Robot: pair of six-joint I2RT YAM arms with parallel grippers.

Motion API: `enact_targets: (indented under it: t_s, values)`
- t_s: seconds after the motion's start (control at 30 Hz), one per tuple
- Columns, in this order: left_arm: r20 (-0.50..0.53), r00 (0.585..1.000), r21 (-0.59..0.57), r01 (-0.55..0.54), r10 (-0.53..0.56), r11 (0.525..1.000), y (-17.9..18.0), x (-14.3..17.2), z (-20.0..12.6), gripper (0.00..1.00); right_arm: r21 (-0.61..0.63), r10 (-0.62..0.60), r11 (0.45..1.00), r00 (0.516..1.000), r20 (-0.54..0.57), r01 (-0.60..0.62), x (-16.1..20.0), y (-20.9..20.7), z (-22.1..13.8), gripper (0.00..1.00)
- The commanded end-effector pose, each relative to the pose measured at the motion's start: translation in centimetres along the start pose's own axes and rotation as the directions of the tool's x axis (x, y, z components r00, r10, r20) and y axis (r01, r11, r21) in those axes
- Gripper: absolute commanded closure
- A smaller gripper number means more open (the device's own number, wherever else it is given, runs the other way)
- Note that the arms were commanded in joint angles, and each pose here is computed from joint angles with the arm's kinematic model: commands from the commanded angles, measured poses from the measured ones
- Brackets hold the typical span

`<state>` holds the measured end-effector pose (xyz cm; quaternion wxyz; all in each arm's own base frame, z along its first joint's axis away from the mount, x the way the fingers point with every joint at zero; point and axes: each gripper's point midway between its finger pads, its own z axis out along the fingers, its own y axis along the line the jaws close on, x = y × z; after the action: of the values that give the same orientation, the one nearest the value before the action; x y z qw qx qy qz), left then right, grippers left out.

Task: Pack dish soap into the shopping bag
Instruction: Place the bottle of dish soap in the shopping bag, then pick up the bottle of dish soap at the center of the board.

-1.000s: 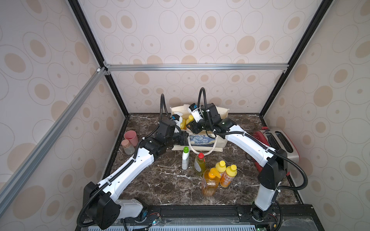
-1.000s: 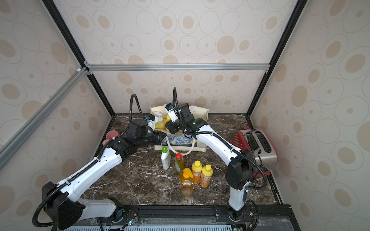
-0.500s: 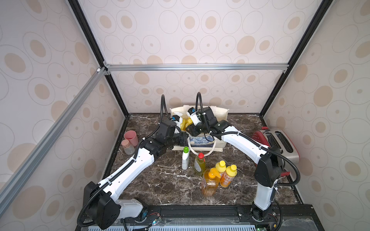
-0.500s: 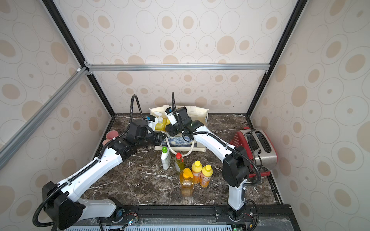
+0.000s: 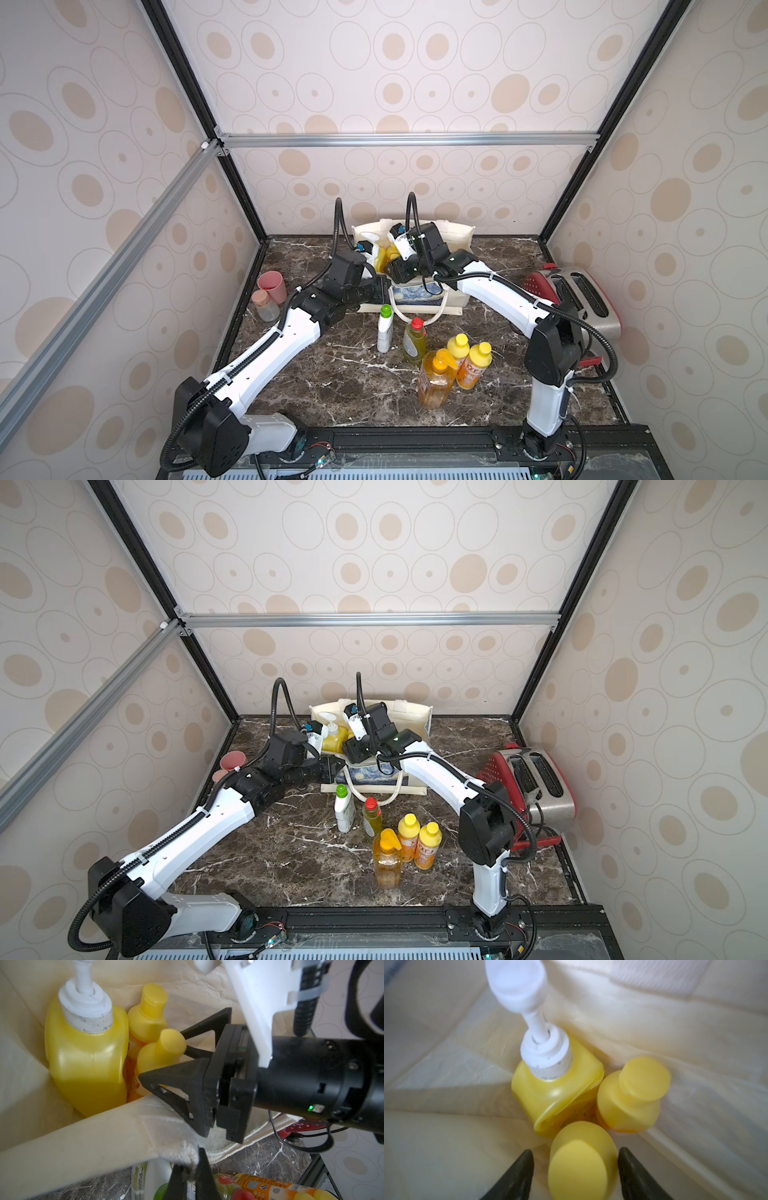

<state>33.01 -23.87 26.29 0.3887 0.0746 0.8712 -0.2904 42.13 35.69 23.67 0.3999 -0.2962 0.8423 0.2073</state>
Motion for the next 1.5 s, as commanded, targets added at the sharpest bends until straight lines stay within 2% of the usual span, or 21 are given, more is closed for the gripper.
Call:
enact_targets:
  t_s: [0.0,0.2,0.43,0.47,0.63,0.73,0.83,0.97,1.07,1.13,1.23,1.33,1.47]
  values:
    - [0.076,0.997,0.041,-0.033,0.030,0.999,-1.3,-2.0,-1.3,1.00,-0.058,0.000,0.998,0.999,0.054,0.003,-2.0,1.7,-2.5,0.27]
    - [0.074,0.997,0.034,-0.038,0.035,0.999,-1.2,-1.9,-1.5,1.00,-0.048,0.012,0.999,0.994,0.107,-0.007,-3.4,1.0,-5.4,0.26]
    - [0.060,0.997,0.030,-0.053,0.051,0.998,-1.1,-1.6,-1.4,0.99,-0.028,0.012,1.000,0.978,0.207,-0.006,-5.7,0.7,-12.5,0.27]
    - [0.058,0.997,0.030,-0.057,0.055,0.998,-1.1,-1.6,-1.4,0.94,-0.027,0.008,1.000,0.977,0.214,-0.002,-5.9,0.9,-13.5,0.28]
    - [0.088,0.992,0.030,-0.090,0.087,0.995,-1.4,-2.2,-2.6,0.36,-0.034,-0.002,0.999,0.977,0.212,0.010,-5.8,1.9,-19.0,0.30]
    - [0.134,0.980,0.054,-0.156,0.148,0.986,-2.2,-2.7,-4.5,0.15,-0.021,0.005,1.000,0.984,0.177,-0.002,-4.1,2.1,-22.1,0.30]
    - [0.193,0.960,0.036,-0.212,0.201,0.977,-2.1,-2.7,-6.9,0.04,-0.016,0.030,0.999,0.991,0.131,-0.028,-1.5,2.3,-24.7,0.31]
    - [0.291,0.927,-0.069,-0.227,0.238,0.971,0.2,-2.2,-9.7,0.01,0.010,0.051,0.999,0.998,0.045,-0.051,2.8,2.3,-27.5,0.33]
    - [0.348,0.907,-0.246,-0.157,0.238,0.957,4.3,-1.2,-11.3,0.01,0.083,0.069,0.994,0.997,-0.031,-0.066,5.9,1.3,-29.0,0.34]
    - [0.365,0.901,-0.389,-0.080,0.233,0.918,7.9,0.1,-12.0,0.01,0.122,0.090,0.989,0.992,-0.091,-0.079,8.2,0.7,-29.4,0.36]
    - [0.349,0.906,-0.503,-0.033,0.239,0.863,11.5,2.7,-11.9,0.01,0.084,0.121,0.991,0.978,-0.171,-0.108,11.0,1.4,-28.7,0.40]
    - [0.338,0.912,-0.529,-0.020,0.232,0.848,12.6,4.0,-12.0,0.01,0.058,0.136,0.990,0.958,-0.254,-0.125,13.2,2.2,-28.3,0.43]
    - [0.357,0.902,-0.503,-0.032,0.242,0.864,12.3,4.2,-12.1,0.01,0.120,0.143,0.986,0.943,-0.300,-0.111,14.9,1.3,-28.5,0.43]
